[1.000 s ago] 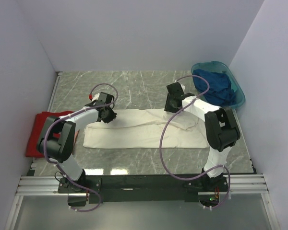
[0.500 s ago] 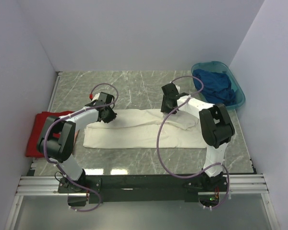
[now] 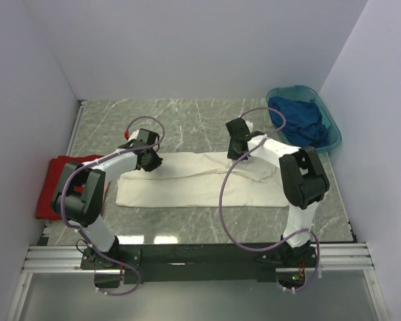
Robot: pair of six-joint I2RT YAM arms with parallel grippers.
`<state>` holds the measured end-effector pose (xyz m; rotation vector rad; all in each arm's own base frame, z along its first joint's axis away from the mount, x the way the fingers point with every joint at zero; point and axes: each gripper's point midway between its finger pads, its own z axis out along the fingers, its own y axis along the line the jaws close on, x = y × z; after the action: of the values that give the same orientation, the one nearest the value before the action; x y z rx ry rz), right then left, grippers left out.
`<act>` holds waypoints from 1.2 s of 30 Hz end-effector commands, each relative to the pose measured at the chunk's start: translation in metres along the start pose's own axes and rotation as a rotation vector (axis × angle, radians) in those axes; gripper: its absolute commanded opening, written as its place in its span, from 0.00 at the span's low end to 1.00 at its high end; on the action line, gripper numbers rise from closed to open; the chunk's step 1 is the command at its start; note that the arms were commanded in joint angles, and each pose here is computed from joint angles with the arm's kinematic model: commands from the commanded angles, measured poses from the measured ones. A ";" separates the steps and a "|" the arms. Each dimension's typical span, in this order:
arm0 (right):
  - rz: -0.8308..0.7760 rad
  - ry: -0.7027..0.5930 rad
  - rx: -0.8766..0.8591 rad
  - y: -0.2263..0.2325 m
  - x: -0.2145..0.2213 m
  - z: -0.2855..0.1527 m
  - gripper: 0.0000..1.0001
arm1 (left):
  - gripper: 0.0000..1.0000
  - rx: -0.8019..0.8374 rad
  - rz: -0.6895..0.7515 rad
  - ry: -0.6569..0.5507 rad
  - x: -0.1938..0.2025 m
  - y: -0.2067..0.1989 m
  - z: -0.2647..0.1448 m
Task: Fold and stack the t-shirts
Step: Fold the tshirt
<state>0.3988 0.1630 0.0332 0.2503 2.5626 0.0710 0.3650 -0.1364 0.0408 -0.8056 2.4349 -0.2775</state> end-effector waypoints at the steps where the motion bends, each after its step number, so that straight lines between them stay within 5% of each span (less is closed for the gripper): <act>1: 0.009 -0.060 -0.004 -0.001 -0.013 -0.025 0.00 | 0.21 0.009 0.020 0.004 0.002 -0.003 0.000; 13: 0.022 -0.121 -0.102 0.006 0.009 -0.080 0.00 | 0.21 0.012 0.033 0.001 0.000 -0.004 -0.001; 32: 0.187 -0.130 -0.348 0.040 0.084 -0.103 0.00 | 0.22 0.085 0.094 0.004 -0.003 -0.017 -0.009; 36: 0.184 -0.130 -0.346 0.044 0.084 -0.097 0.10 | 0.29 0.143 0.132 0.004 -0.002 -0.027 -0.016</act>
<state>0.2693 0.2068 0.0580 0.3018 2.4266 0.4524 0.3620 -0.1432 0.0413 -0.6788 2.4790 -0.3064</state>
